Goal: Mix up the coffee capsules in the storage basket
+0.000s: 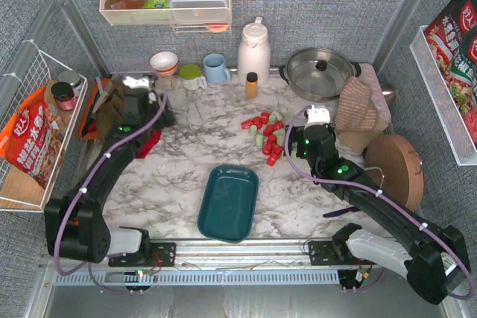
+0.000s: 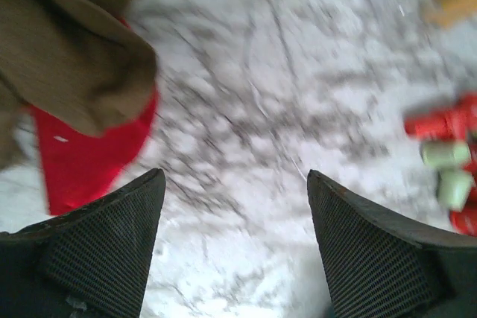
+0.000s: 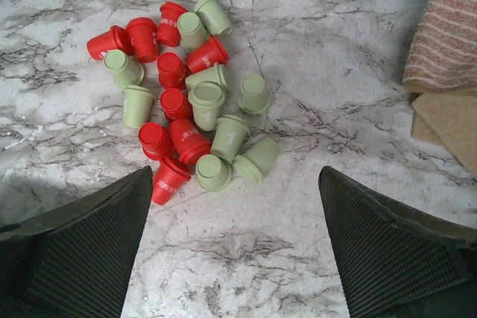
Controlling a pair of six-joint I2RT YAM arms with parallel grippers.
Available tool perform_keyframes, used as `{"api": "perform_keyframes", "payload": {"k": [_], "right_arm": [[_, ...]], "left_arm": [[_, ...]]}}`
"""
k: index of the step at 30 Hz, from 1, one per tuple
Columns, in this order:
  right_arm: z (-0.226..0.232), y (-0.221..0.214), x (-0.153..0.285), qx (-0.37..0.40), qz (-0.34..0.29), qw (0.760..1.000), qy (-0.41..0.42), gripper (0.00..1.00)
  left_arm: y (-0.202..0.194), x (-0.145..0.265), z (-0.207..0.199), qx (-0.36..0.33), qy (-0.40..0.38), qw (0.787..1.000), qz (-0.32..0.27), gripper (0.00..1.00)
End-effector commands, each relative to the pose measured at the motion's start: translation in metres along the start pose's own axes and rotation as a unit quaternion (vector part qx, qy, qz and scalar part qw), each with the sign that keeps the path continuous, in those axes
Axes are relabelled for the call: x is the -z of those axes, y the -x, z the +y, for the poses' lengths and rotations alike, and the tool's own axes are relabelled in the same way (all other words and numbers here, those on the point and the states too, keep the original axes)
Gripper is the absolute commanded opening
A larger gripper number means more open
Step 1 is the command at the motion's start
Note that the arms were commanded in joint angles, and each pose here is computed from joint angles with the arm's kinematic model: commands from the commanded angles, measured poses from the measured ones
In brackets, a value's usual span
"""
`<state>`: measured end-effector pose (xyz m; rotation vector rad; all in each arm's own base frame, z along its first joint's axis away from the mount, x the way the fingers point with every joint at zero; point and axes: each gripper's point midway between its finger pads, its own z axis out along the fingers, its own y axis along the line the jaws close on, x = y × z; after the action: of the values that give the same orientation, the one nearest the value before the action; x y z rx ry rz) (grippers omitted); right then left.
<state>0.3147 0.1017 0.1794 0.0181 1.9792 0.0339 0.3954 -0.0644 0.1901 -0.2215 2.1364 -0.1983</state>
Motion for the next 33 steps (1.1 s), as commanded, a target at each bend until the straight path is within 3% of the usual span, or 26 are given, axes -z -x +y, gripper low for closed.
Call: {"api": "perform_keyframes", "payload": {"k": [1, 7, 13, 21, 28, 31, 33], "right_arm": [[0.003, 0.010, -0.001, -0.010, -0.014, 1.000, 0.003, 0.97], [0.004, 0.009, -0.002, -0.009, -0.014, 1.000, 0.004, 0.97], [0.004, 0.004, -0.005, -0.006, -0.006, 1.000, 0.002, 0.97], [0.003, 0.002, -0.007, -0.003, -0.003, 1.000, -0.003, 0.97], [0.003, -0.003, -0.010, 0.000, 0.005, 1.000, -0.005, 0.97], [0.003, -0.002, -0.010, 0.000, 0.004, 1.000, -0.004, 0.97], [0.003, -0.003, -0.010, 0.000, 0.004, 1.000, -0.005, 0.97]], "left_arm": [[-0.059, 0.020, -0.038, -0.031, -0.072, 0.995, 0.062, 0.84], [-0.129, 0.052, -0.068, -0.080, -0.172, 0.973, 0.134, 0.76], [-0.182, 0.069, -0.081, -0.119, -0.200, 0.955, 0.186, 0.66], [-0.214, 0.085, -0.105, -0.140, -0.224, 0.944, 0.198, 0.61], [-0.246, 0.079, -0.100, -0.174, -0.186, 0.936, 0.242, 0.53], [-0.250, 0.073, -0.095, -0.178, -0.166, 0.939, 0.245, 0.45], [-0.249, 0.071, -0.096, -0.175, -0.162, 0.941, 0.242, 0.33]]}}
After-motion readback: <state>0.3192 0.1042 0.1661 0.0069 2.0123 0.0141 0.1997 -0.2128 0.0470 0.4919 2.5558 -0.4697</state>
